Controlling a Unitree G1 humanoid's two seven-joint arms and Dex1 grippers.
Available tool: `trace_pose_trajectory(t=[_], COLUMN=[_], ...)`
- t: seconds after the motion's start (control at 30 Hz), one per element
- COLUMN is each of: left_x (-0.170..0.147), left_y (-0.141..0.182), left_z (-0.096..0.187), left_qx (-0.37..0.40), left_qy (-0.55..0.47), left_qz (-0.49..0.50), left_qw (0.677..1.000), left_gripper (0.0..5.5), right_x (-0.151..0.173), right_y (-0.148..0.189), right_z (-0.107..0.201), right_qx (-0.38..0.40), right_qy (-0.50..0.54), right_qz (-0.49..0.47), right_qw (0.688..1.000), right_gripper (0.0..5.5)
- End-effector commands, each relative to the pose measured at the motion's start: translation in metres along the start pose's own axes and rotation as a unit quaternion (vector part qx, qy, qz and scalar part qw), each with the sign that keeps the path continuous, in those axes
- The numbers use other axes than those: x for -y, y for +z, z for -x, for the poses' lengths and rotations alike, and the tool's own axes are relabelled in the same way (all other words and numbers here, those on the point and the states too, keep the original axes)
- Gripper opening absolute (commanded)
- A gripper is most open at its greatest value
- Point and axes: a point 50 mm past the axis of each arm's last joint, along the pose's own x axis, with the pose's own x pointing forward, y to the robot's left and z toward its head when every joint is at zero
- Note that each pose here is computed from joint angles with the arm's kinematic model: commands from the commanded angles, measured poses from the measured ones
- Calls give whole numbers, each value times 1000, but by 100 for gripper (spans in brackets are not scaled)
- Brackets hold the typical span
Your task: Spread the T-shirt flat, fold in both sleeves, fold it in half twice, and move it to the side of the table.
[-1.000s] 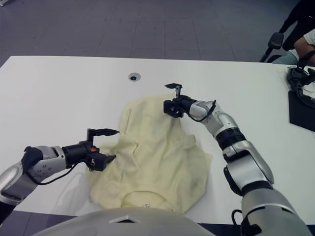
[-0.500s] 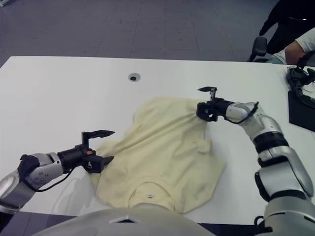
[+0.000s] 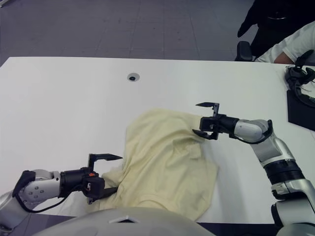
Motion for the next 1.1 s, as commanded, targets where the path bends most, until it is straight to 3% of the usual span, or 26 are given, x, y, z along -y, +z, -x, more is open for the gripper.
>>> trace_pose_trajectory(t=[0.03, 0.23, 0.33, 0.5, 0.63, 0.77, 0.9, 1.1], left_x=[-65, -134, -154, -159, -177, -187, -177, -168], left_y=[-22, -8, -13, -28, -43, -58, -61, -68], left_z=[-3, -22, -35, -57, -72, -103, -136, -136], left_qx=[-50, 53, 52, 16, -34, -73, -74, -65], left_qy=[150, 271, 270, 225, 250, 276, 256, 234], left_qz=[-52, -3, 9, 6, -10, -7, -2, -11], left_qw=[986, 961, 962, 974, 967, 959, 964, 970], left_gripper=[538, 538, 538, 538, 538, 538, 538, 538], right_x=[25, 26, 20, 11, 14, 15, 20, 44], right_y=[3, 7, 5, -6, -16, -18, -10, -6], right_z=[-9, -30, -38, -36, -30, -26, -35, -34], right_qx=[-1, 7, 5, -22, -58, -60, -41, -38], right_qy=[-103, -121, -108, -75, -93, -113, -152, -266], right_qz=[21, 36, 40, 52, 70, 61, 65, 61], right_qw=[994, 992, 993, 996, 992, 990, 985, 961], right_gripper=[540, 540, 540, 540, 540, 540, 540, 540])
